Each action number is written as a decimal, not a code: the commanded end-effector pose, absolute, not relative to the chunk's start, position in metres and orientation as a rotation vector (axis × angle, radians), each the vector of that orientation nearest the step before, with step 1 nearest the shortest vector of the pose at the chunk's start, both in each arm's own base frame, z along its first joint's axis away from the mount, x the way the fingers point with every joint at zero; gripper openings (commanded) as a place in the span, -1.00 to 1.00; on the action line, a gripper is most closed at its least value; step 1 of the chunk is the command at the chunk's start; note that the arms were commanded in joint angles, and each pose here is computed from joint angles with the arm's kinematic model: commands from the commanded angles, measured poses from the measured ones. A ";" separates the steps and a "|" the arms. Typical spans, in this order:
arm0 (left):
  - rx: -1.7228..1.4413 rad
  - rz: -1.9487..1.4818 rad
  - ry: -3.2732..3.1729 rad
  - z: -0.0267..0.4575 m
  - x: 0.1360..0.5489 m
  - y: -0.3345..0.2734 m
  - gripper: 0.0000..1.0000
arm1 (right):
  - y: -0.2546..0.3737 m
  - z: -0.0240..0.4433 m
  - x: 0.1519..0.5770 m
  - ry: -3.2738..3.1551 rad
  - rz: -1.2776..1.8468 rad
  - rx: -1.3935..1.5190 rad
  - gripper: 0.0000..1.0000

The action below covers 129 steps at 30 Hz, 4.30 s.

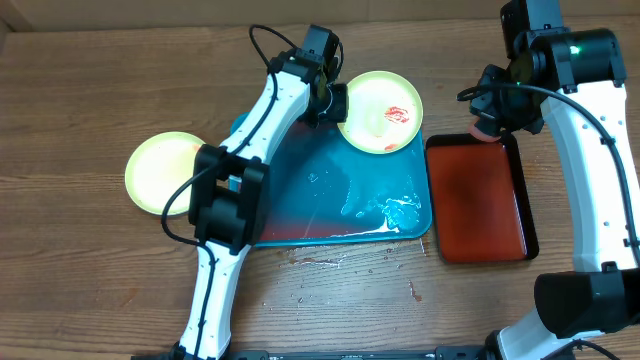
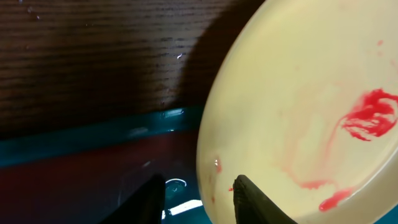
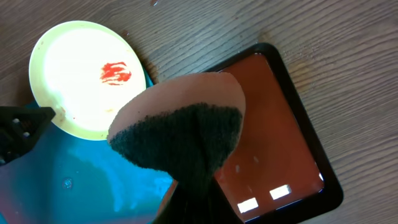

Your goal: Clean dirty plates on tray and stack at the side

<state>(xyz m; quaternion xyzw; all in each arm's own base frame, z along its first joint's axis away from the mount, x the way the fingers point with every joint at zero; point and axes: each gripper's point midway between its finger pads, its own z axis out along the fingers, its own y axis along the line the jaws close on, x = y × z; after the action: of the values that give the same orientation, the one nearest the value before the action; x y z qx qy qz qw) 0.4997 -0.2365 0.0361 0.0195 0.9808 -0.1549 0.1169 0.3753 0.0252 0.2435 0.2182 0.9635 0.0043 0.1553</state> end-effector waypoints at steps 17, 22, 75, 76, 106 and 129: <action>0.075 -0.401 2.927 0.018 0.491 -0.239 -0.92 | 0.022 0.257 0.376 2.717 0.016 0.627 -0.91; 0.102 -0.337 3.022 0.014 0.473 -0.217 -0.92 | 0.022 0.257 0.375 2.721 0.015 0.628 -0.91; 0.282 0.013 3.171 0.007 0.446 -0.142 -0.64 | 0.026 0.241 0.374 2.754 0.029 0.629 -0.91; 0.263 0.014 3.172 0.007 0.447 -0.141 -0.59 | 0.025 0.241 0.375 2.754 0.029 0.628 -0.91; -0.118 0.036 3.262 0.001 0.428 -0.132 -0.92 | 0.189 0.151 0.422 2.907 0.435 0.386 -0.92; -0.194 -0.135 3.312 0.003 0.423 -0.134 -0.92 | 0.277 0.018 0.416 3.086 0.475 0.403 -0.92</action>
<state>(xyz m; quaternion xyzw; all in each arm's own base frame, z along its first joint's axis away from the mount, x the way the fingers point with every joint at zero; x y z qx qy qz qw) 0.4242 -0.1439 0.0138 -0.0384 0.9954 -0.0448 -0.0759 0.4222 0.2681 0.0309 0.1359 0.9768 0.1653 -0.0008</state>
